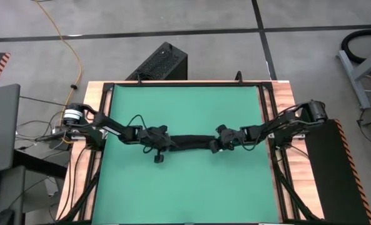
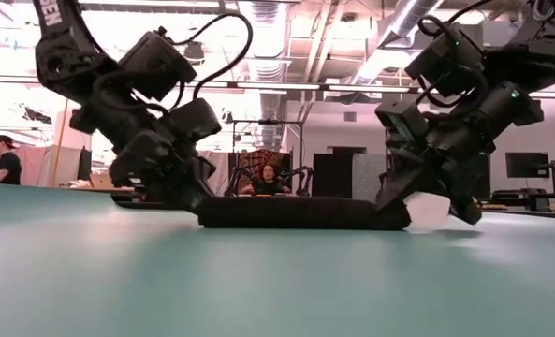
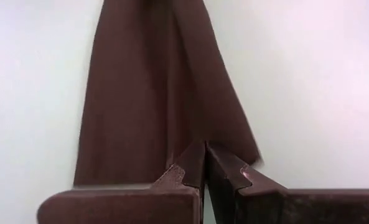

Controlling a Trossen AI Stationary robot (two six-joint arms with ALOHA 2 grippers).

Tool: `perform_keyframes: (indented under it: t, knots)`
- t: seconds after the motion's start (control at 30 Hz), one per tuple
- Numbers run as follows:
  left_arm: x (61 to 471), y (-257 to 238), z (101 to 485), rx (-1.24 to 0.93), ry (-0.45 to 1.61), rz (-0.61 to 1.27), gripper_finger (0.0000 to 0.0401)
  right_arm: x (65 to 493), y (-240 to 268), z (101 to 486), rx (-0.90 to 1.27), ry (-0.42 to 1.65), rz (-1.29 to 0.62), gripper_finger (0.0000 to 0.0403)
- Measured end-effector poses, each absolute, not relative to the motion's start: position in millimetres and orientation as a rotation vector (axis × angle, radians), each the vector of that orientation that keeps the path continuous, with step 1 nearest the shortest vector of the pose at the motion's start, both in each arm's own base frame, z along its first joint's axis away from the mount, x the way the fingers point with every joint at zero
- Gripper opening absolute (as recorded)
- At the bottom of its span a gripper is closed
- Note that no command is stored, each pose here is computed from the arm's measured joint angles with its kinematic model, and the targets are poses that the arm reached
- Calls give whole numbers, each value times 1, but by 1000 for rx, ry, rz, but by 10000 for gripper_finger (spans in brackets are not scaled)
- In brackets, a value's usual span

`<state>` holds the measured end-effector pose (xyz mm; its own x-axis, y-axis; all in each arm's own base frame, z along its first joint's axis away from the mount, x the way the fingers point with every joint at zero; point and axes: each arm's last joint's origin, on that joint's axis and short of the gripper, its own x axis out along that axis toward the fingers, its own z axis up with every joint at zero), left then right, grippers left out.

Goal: Roll towel
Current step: Roll the brown towel

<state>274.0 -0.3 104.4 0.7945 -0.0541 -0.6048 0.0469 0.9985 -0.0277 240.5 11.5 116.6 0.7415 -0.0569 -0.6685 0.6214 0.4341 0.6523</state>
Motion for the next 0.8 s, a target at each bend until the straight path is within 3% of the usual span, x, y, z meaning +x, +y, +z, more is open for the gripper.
perform_keyframes:
  t: [0.43,0.6,0.8]
  knots:
    - [255,-11,175,53,456,-11,0,238,9,113,1077,677,-467,48]
    - [258,-15,177,126,408,-26,0,238,9,113,1079,681,-469,48]
    - [271,-22,154,226,416,-84,0,238,9,113,1098,688,-463,48]
